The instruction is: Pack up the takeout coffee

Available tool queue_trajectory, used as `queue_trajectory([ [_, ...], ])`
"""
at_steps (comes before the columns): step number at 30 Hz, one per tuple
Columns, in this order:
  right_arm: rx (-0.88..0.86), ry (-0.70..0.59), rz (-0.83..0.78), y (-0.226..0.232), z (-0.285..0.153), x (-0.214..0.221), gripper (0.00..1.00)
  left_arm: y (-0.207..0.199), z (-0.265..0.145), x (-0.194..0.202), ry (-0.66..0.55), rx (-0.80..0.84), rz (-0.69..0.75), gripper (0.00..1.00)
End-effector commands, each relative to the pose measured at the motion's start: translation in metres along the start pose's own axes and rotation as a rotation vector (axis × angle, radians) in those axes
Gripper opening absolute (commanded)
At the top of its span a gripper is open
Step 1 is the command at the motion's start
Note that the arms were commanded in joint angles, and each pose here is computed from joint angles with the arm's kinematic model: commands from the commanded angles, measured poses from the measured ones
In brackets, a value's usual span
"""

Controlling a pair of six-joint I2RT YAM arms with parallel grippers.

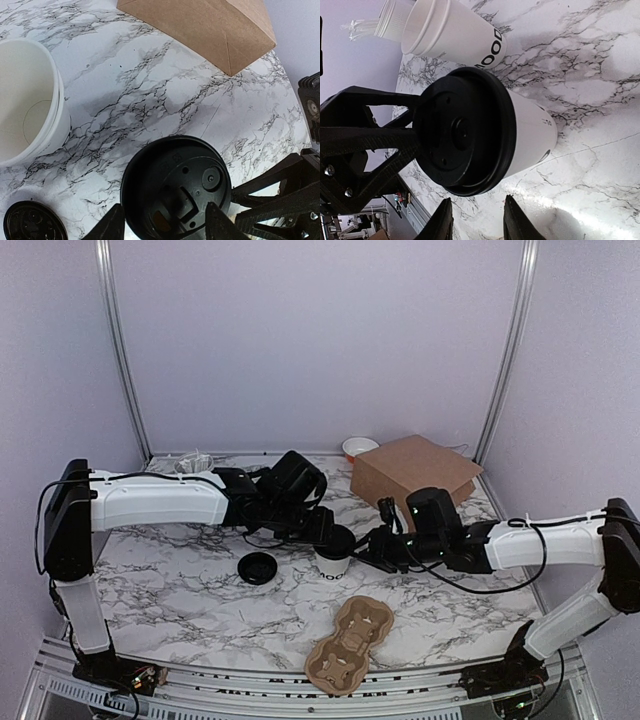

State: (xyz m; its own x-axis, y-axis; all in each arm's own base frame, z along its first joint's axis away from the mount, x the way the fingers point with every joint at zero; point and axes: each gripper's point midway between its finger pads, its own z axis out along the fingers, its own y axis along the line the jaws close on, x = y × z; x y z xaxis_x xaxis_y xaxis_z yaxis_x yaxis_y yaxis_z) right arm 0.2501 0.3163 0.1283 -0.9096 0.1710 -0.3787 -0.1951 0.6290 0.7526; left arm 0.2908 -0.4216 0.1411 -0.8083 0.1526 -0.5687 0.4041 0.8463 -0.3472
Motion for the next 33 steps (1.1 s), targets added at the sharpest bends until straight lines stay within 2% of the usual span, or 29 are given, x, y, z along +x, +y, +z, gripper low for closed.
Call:
queue_trajectory([
  [1,-0.015,-0.039,-0.039,0.017,-0.01,-0.013,0.34,-0.005,-0.026,-0.019,-0.052,0.008,0.01,0.56],
  [6,0.028,-0.052,-0.091,0.018,-0.018,-0.019,0.36,0.002,-0.049,-0.028,-0.098,0.005,-0.017,0.56],
  [12,0.111,-0.052,-0.242,0.023,-0.019,-0.035,0.42,0.013,-0.06,-0.015,-0.09,0.04,-0.111,0.55],
  [16,0.159,-0.033,-0.321,0.025,-0.014,-0.049,0.44,0.02,-0.058,-0.003,-0.076,0.091,-0.214,0.52],
  [22,0.164,-0.013,-0.393,0.033,-0.005,-0.063,0.41,0.028,-0.046,0.008,-0.048,0.161,-0.351,0.5],
  [33,0.242,-0.003,-0.435,0.022,0.004,-0.071,0.38,0.02,-0.017,0.016,0.019,0.24,-0.457,0.49],
])
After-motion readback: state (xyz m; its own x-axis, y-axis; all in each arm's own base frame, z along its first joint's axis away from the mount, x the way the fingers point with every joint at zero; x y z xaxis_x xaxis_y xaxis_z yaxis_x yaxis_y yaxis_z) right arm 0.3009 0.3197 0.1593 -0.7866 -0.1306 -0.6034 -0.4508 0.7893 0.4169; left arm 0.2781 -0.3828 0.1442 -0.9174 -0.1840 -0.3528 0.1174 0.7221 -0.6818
